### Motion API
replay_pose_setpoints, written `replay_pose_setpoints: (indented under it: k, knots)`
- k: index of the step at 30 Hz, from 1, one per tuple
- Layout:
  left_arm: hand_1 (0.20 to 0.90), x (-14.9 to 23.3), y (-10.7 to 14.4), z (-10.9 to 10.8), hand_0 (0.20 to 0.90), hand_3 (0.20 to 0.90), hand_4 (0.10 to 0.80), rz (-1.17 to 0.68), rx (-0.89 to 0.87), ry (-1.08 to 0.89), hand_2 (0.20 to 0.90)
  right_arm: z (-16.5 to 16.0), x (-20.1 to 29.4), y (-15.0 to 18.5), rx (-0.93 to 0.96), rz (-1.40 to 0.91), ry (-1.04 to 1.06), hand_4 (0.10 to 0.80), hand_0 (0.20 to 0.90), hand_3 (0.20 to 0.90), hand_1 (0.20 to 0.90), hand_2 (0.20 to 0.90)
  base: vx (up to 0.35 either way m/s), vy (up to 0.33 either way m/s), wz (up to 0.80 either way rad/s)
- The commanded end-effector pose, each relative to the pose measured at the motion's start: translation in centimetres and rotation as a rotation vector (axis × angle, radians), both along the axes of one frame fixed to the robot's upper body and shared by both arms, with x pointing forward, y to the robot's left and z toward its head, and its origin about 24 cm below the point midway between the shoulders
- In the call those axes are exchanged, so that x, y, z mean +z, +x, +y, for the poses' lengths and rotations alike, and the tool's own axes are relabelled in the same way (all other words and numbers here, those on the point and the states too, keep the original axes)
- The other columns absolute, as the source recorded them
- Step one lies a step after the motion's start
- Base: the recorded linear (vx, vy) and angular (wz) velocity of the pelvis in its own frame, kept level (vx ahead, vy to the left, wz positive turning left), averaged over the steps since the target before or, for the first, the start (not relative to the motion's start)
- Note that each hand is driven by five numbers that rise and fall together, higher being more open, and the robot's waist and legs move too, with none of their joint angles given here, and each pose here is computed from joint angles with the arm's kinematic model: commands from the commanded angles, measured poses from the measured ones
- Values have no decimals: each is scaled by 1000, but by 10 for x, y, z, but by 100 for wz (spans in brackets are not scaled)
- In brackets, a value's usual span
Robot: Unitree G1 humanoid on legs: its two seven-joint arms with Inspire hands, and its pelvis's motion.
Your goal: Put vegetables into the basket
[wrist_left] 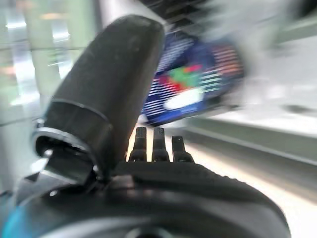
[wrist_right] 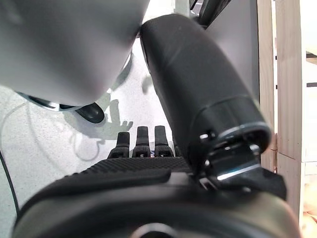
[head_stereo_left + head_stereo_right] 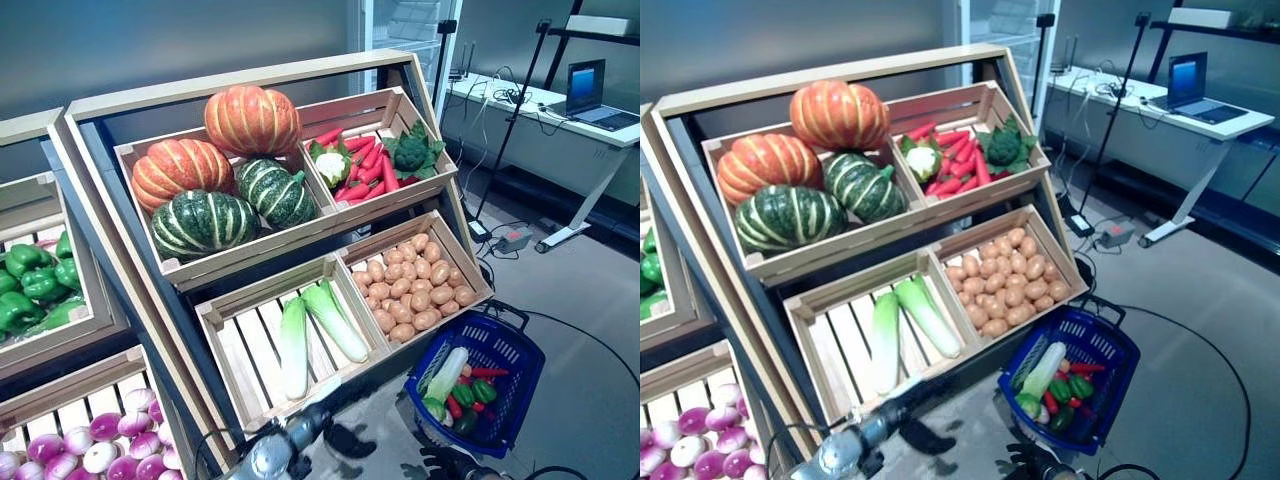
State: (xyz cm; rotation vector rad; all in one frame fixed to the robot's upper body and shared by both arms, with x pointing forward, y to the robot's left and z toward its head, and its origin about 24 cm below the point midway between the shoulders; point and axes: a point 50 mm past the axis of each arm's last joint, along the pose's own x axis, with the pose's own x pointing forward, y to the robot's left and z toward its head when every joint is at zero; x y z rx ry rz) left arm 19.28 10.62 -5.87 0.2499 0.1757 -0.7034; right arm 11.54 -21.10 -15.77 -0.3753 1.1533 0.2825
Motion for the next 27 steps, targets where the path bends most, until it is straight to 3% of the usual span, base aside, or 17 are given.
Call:
replay_pose_setpoints:
  k: [1,5,12,15,20,27]
  knots:
    - [900,68,53,14,900,900,800,-272,113,-244,900,31,-1,14,55,-7,82,800,900,900,900,900,0,0,0]
    - [900,83,57,22,900,900,800,-360,226,-271,900,35,-2,10,0,-26,109,800,900,900,900,900,27,-25,7]
    - [900,94,65,39,900,900,800,-569,433,-49,900,42,1,11,-228,-111,276,800,900,900,900,900,55,-4,7]
    - [900,93,74,55,900,900,800,-614,610,86,900,48,7,16,-304,-198,397,800,900,900,900,900,64,18,-2]
    - [900,90,86,69,900,900,800,-642,775,224,900,53,29,43,-380,-405,555,800,900,900,900,900,7,12,-5]
    - [900,112,128,49,900,900,800,-684,903,187,900,60,87,127,-347,-739,625,800,900,900,900,900,-265,27,-7]
